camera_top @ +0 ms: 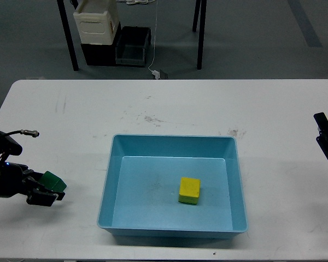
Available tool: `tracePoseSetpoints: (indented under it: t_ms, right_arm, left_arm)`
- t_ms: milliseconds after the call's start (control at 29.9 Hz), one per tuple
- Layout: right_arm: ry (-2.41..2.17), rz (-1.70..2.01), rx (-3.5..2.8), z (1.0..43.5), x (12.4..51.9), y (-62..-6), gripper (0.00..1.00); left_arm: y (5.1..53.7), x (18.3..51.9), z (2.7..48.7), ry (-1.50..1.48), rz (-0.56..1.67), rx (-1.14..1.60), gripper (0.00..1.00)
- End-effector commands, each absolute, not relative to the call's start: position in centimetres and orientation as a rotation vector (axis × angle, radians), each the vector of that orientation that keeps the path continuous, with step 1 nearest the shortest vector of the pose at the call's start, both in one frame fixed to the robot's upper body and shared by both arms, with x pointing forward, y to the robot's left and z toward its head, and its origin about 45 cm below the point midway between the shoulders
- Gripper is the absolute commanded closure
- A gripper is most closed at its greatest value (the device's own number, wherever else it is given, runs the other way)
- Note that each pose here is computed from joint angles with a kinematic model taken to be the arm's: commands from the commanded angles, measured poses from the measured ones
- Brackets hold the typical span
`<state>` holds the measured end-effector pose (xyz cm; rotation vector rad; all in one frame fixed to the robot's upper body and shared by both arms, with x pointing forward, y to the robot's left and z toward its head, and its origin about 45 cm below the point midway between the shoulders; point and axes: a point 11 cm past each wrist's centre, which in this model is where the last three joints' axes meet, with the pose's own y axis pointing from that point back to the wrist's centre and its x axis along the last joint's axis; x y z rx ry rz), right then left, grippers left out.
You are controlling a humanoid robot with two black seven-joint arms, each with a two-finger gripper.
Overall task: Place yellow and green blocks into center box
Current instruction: 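Lift the green cube with the left gripper and carry it over the bin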
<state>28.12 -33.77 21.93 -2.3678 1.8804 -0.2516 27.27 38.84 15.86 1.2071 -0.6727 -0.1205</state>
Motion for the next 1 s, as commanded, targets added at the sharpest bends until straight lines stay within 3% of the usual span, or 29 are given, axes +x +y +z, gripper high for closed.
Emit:
tracePoseSetpoints:
  t_ms: [0, 234, 301, 568, 768, 969]
  right_arm:
    - [1.886, -0.250, -2.366, 21.9, 28.1, -33.9, 0.00]
    - [1.886, -0.237, -2.359, 21.7, 28.0, -33.7, 0.00]
    - [1.884, -0.233, -2.358, 21.6, 28.0, -33.6, 0.00]
    - [1.886, -0.234, -2.356, 21.7, 28.0, -33.6, 0.00]
    - [1.884, -0.233, -2.358, 21.6, 28.0, -33.6, 0.00]
    - [1.885, -0.220, -2.350, 21.4, 27.9, -33.4, 0.00]
  left_arm:
    - [39.5, 26.9, 15.4, -0.659, -0.127, 1.227, 0.24]
    - [40.0, 26.9, 15.1, -0.681, -0.116, 1.230, 0.53]
    - [40.0, 27.2, 15.3, -0.722, -0.090, 1.220, 0.66]
    - [40.2, 29.4, 17.5, -0.838, 0.003, 1.199, 0.71]
    - [42.5, 31.8, 25.0, -0.956, 0.143, 1.229, 0.71]
    - [37.3, 33.1, 29.7, -1.134, 0.111, 1.112, 0.71]
